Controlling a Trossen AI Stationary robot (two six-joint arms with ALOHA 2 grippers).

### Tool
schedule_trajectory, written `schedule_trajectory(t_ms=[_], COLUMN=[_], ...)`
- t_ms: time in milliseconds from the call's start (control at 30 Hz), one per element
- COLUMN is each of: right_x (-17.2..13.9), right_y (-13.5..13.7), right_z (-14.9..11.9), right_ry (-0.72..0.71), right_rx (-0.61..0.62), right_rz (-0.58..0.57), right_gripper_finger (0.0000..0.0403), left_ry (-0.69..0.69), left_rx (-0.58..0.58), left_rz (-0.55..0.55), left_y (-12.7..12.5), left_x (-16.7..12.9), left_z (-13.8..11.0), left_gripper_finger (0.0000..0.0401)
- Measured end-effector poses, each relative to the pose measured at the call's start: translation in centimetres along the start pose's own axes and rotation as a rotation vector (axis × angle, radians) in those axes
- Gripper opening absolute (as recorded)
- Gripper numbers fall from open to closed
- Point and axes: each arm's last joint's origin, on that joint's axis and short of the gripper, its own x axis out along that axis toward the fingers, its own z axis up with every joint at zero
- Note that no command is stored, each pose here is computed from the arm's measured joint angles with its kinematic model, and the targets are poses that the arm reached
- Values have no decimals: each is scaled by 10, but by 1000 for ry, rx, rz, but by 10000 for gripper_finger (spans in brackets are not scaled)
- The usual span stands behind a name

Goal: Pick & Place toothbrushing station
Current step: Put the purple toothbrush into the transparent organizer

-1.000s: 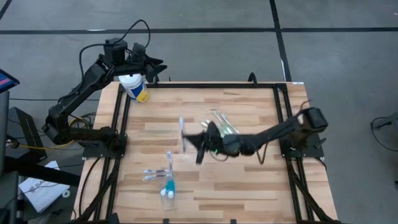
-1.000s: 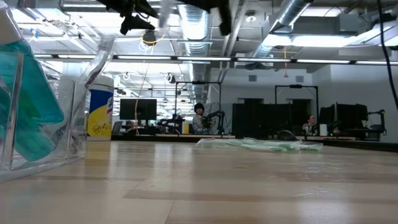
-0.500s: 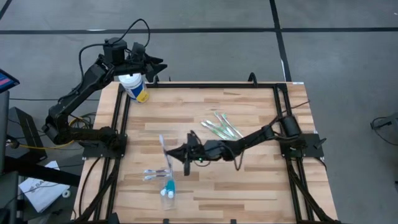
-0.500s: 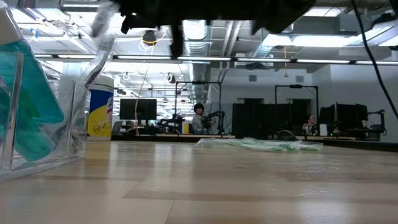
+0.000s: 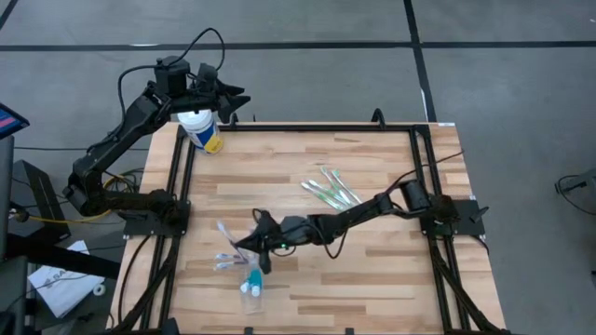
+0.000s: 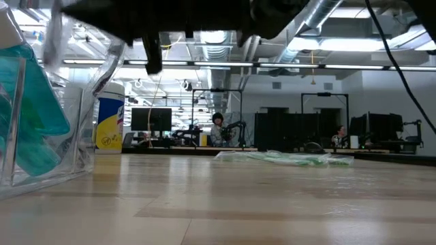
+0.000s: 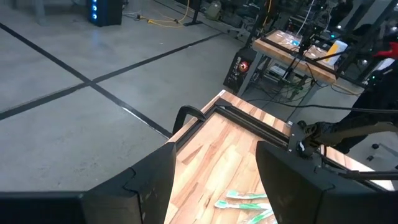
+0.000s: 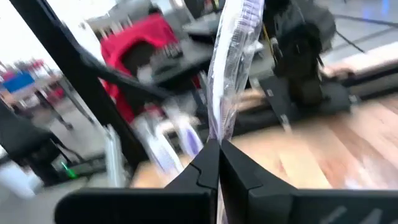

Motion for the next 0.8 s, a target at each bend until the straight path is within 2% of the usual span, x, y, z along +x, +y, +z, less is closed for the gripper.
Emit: schedule_trajectory(t_ms=[333,800], right_x=[1,-3], right_y=[-11,6], right_z=[-5,-23], right_ry=[82,214], right_rx=[-90,-195], right_rz=[-24,41], right_gripper_finger=[0,0], left_ry=[0,0], left_rx=[16,36], left_rz=[0,0], left_y=[0,0], left_x=[0,0], left_z=[0,0], left_gripper_finger=[218,218])
